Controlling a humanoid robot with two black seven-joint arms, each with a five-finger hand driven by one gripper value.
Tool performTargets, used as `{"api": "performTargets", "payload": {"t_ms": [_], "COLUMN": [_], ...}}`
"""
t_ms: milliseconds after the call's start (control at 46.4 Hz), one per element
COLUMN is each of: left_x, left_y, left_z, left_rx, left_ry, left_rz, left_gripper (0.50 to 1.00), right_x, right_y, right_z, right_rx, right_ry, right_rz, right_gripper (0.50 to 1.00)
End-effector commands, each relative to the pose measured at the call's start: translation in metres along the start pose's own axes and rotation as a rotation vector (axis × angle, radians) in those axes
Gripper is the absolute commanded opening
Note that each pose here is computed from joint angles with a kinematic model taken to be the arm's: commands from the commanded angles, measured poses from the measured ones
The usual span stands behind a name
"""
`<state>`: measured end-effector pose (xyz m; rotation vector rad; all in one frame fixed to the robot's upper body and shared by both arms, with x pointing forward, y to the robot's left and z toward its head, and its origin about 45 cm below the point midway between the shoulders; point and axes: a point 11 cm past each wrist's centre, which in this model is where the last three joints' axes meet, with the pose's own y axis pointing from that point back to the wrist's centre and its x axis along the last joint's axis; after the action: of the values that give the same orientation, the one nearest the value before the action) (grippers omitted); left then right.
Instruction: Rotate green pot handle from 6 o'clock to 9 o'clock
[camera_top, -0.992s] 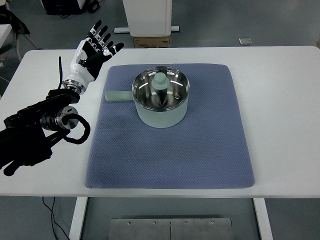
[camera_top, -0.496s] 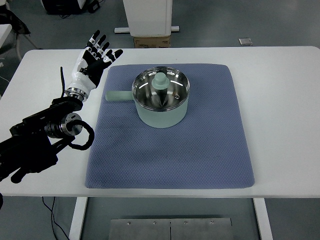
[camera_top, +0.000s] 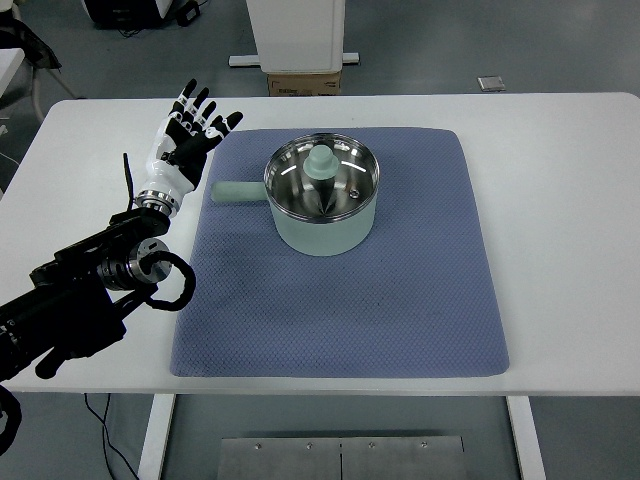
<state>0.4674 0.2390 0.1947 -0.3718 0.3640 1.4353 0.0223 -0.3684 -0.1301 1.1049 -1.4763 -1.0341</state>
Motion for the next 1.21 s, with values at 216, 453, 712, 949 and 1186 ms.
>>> {"api": "performTargets", "payload": {"t_ms": [216,453,712,949,1186], "left_x": [0.002,0.004,0.008,0.008,0.009], "left_y": [0.002,0.005,0.008,0.008,0.008], "left_z": [-0.004,-0.009,-0.013,-0.012,-0.013], "left_rx": [0.006,0.015,0.023,0.021,0.021], "left_ry": [0.000,0.002,0.002,0.005,0.012], "left_rz": [0.008,0.012,0.021,0.018,0.020], "left_gripper": [1.000,1.000,1.000,1.000,1.000], "right_x": [0.000,0.000,0.000,0.001,0.001], "right_y": [0.000,0.000,0.000,0.000,0.000], "right_z": [0.000,0.000,0.001,0.001,0.001], "right_rx": [0.000,0.000,-0.002,-0.002,-0.002], "right_ry": [0.001,0.003,0.002,0.004,0.003], "right_rz": [0.000,0.001,0.001,0.003,0.003], "right_gripper": [1.000,1.000,1.000,1.000,1.000]}}
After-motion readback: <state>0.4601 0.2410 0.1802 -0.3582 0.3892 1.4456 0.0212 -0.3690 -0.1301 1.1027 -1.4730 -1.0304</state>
